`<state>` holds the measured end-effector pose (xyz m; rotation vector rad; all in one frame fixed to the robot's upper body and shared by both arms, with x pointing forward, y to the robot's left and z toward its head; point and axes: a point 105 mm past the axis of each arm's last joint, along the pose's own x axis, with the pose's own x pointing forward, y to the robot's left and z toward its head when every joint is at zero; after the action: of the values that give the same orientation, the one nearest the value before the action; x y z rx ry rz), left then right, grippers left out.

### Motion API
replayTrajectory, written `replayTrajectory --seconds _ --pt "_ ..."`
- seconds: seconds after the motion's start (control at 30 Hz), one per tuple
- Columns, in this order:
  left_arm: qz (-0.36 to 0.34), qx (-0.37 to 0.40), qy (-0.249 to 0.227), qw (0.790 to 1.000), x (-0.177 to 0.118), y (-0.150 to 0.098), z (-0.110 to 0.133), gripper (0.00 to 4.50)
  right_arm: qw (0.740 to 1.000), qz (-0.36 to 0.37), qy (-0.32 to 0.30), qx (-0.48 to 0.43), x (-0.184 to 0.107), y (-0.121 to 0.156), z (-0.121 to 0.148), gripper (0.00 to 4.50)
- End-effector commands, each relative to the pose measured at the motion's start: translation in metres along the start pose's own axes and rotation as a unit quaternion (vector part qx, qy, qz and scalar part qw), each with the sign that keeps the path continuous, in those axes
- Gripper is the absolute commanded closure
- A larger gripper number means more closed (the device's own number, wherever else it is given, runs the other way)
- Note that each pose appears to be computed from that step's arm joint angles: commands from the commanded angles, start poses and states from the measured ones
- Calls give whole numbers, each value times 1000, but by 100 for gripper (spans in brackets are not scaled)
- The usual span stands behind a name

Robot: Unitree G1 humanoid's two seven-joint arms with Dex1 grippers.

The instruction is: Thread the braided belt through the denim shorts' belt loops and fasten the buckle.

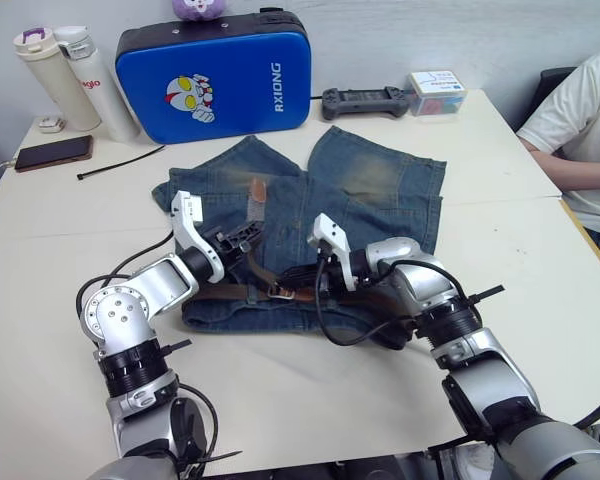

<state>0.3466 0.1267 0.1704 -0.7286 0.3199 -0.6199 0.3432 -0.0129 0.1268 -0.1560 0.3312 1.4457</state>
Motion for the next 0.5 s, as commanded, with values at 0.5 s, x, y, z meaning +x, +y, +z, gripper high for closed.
replayTrajectory --seconds 0.5 --pt "-15 10 -8 1000 -2 -7 4 450 999 -11 -14 -46 -16 1 29 441"
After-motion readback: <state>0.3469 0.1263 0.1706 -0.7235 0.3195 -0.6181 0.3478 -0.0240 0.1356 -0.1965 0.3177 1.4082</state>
